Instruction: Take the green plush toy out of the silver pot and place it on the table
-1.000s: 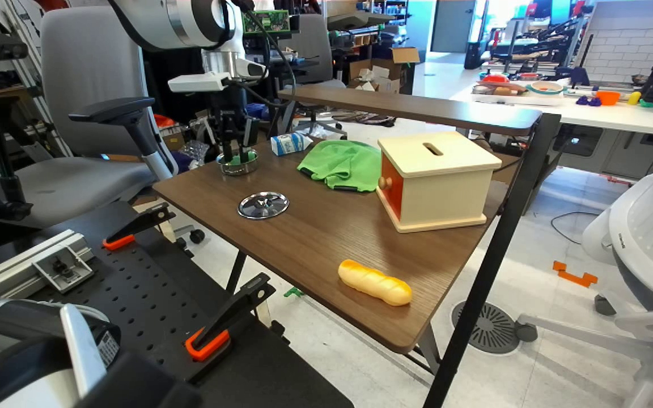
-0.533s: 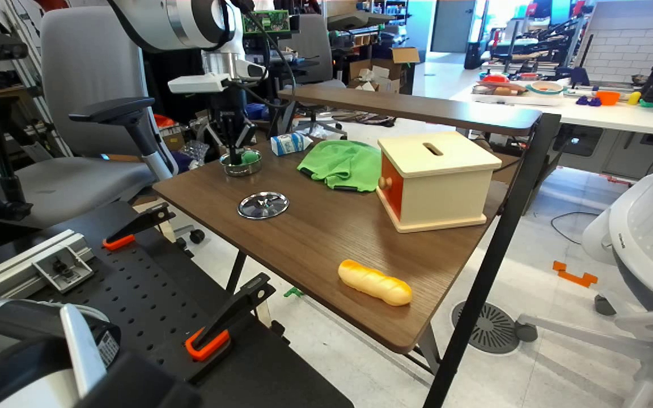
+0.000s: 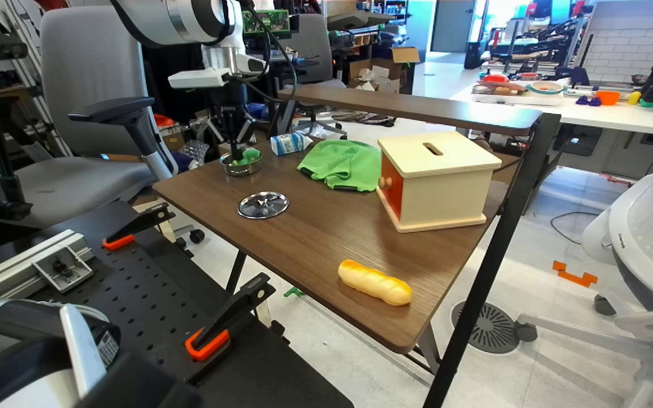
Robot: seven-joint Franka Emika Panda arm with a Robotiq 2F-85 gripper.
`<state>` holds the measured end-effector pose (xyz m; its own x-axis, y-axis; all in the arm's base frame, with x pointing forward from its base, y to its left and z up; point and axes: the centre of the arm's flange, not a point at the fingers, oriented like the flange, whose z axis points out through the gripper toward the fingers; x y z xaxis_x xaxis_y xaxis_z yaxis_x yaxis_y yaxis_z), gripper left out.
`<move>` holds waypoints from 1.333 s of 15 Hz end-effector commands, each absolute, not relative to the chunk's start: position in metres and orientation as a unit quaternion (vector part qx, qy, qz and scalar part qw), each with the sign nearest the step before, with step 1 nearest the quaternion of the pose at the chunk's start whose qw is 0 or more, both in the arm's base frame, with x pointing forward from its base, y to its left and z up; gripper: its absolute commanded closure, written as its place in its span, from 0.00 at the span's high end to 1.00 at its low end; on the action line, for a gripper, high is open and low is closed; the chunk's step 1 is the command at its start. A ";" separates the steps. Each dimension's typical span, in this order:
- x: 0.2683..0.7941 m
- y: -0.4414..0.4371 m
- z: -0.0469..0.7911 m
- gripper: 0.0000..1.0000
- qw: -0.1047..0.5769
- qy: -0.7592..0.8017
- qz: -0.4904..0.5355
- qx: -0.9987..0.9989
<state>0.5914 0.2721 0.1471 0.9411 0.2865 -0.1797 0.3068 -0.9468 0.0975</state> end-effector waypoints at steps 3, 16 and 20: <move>0.593 0.249 0.212 0.00 0.070 0.163 -0.057 0.983; 0.577 0.157 0.182 0.00 0.086 0.125 -0.116 0.982; 0.568 0.154 0.162 0.00 0.088 0.127 -0.135 0.979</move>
<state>0.5738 0.1558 0.1708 0.9407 0.2085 -0.2675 0.2491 -0.9600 0.1276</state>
